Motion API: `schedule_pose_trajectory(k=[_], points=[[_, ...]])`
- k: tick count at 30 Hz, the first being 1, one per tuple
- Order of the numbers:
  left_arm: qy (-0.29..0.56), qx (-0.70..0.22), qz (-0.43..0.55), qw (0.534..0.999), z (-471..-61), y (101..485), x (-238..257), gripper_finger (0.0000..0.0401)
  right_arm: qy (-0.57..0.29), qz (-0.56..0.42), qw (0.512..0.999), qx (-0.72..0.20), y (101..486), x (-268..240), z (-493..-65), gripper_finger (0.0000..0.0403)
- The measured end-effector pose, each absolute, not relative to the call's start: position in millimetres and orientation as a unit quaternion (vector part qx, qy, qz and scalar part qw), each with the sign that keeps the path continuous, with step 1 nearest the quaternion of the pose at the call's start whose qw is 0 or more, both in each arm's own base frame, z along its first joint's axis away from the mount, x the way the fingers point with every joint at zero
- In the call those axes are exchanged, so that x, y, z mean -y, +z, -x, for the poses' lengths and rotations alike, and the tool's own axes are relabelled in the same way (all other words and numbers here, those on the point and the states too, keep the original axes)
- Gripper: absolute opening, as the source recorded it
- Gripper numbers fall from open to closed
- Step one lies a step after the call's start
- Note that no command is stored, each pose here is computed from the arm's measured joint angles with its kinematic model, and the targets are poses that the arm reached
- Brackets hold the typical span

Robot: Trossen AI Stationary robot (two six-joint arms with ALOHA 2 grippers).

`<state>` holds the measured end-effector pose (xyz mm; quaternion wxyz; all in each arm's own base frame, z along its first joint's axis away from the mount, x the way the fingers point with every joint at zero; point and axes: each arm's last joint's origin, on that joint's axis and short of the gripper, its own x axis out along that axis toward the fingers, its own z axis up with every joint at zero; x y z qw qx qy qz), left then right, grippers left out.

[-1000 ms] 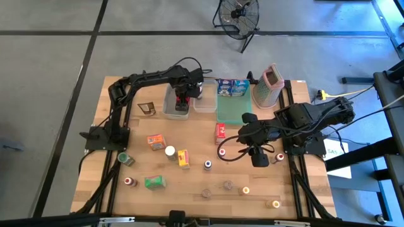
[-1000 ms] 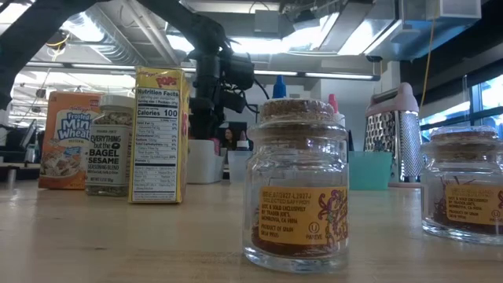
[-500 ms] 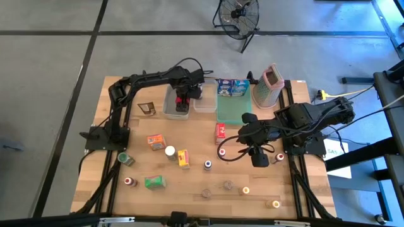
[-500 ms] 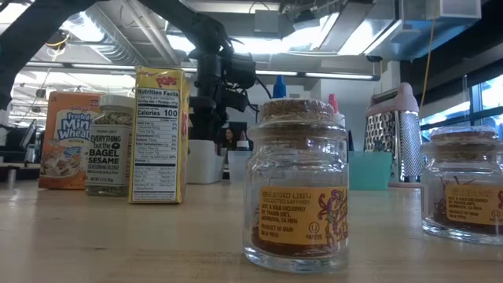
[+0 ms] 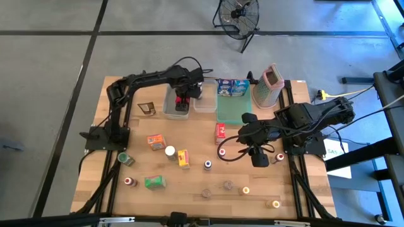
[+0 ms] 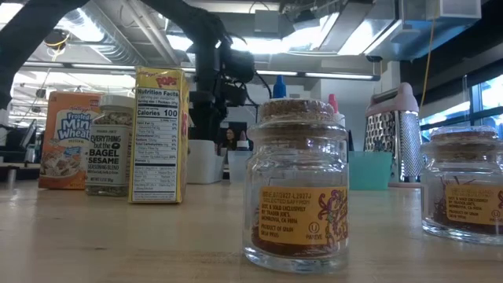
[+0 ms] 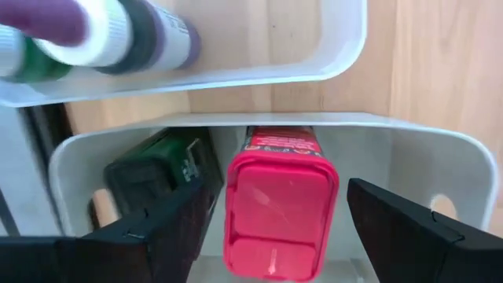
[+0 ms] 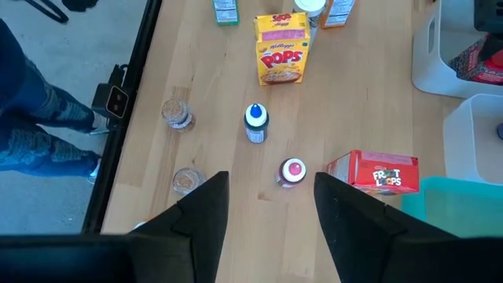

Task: Pick & Place Kitchen Items
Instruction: Put the pink food coloring bottle into the transparent bin

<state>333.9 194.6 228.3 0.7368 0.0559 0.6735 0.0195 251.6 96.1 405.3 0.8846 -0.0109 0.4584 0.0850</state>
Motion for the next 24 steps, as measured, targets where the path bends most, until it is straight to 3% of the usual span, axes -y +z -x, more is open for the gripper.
schedule_pose_trajectory(k=[11,24], points=[[0.058,-0.626,-0.065,0.775,-313.9,281.5,-181.1,0.0299,0.087,0.017,0.889,-0.450,406.3,-94.4,-253.7,0.0191],[0.078,-0.594,-0.045,0.800,-257.5,354.4,-134.2,0.0297,0.095,0.028,0.900,-0.425,409.5,-93.0,-258.3,0.0191]])
